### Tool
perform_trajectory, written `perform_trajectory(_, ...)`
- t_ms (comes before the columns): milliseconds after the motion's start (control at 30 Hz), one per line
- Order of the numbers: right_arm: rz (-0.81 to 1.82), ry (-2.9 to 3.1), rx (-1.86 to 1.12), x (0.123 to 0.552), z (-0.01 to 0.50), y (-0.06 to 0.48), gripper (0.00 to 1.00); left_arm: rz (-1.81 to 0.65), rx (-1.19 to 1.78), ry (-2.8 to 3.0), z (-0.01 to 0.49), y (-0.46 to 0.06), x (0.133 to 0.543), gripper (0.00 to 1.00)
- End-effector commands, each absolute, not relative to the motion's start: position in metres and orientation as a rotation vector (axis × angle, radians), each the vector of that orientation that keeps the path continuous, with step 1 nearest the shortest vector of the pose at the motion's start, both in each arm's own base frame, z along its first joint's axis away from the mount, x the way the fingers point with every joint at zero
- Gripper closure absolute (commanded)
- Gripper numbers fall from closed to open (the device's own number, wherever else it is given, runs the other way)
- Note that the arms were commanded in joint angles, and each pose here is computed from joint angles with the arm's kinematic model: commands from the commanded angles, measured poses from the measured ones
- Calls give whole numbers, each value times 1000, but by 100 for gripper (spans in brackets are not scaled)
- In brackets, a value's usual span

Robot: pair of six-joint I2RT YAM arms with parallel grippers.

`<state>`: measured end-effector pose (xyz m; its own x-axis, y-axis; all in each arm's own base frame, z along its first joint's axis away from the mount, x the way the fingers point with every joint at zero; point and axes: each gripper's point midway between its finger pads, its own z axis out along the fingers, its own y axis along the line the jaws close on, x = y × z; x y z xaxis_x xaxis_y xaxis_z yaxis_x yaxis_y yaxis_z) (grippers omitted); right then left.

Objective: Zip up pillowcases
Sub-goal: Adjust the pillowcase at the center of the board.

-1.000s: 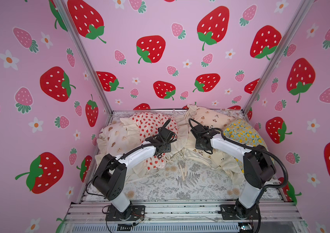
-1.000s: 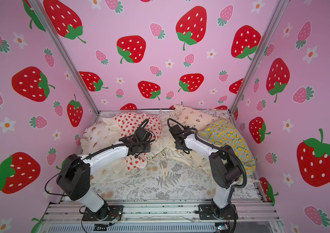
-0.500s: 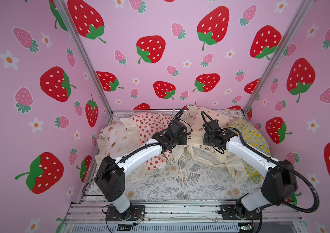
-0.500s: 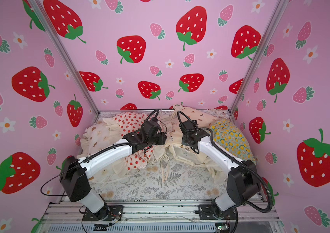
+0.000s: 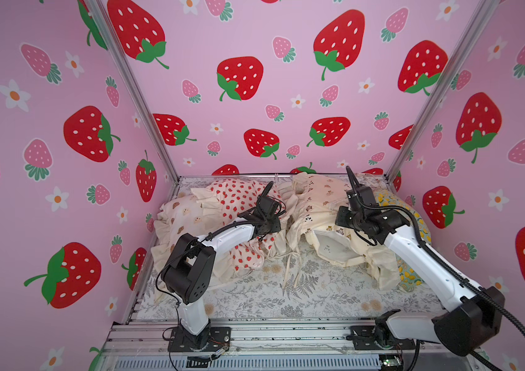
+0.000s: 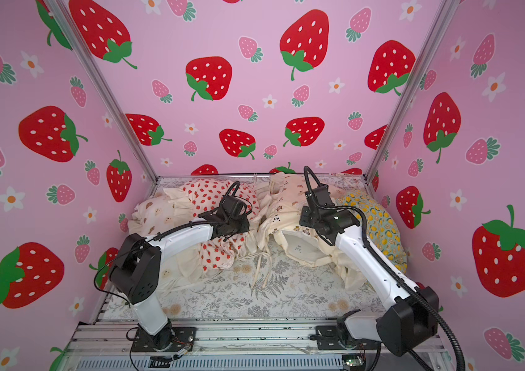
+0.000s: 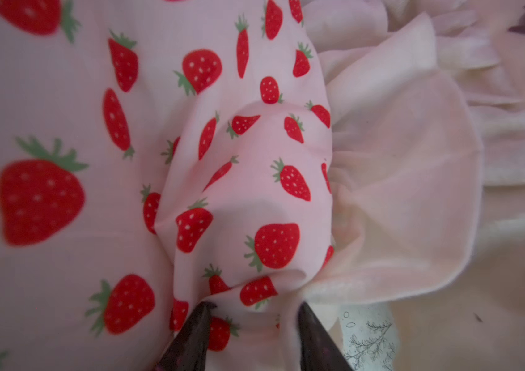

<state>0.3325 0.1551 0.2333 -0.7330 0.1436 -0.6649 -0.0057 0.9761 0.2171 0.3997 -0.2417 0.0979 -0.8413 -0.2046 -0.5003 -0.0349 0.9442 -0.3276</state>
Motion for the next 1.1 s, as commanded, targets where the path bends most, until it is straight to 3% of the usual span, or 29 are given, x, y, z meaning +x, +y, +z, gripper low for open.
perform_trajectory(0, 388, 2275, 82, 332, 274, 162, 100, -386, -151, 2578, 87, -237, 399, 53)
perform_trajectory(100, 477, 2211, 58, 331, 290, 169, 100, -460, -158, 2589, 93, -238, 397, 52)
perform_trajectory(200, 531, 2218, 41, 332, 289, 177, 100, -576, -136, 2526, 129, -245, 392, 47)
perform_trajectory(500, 666, 2201, -12, 340, 278, 202, 100, -748, -197, 2430, 208, -219, 342, 35)
perform_trajectory(700, 679, 2217, -17, 341, 271, 206, 100, -1116, -236, 2372, 229, -255, 314, 28)
perform_trajectory(1067, 718, 2229, -21, 334, 264, 208, 100, -1264, -254, 2319, 219, -298, 331, 26)
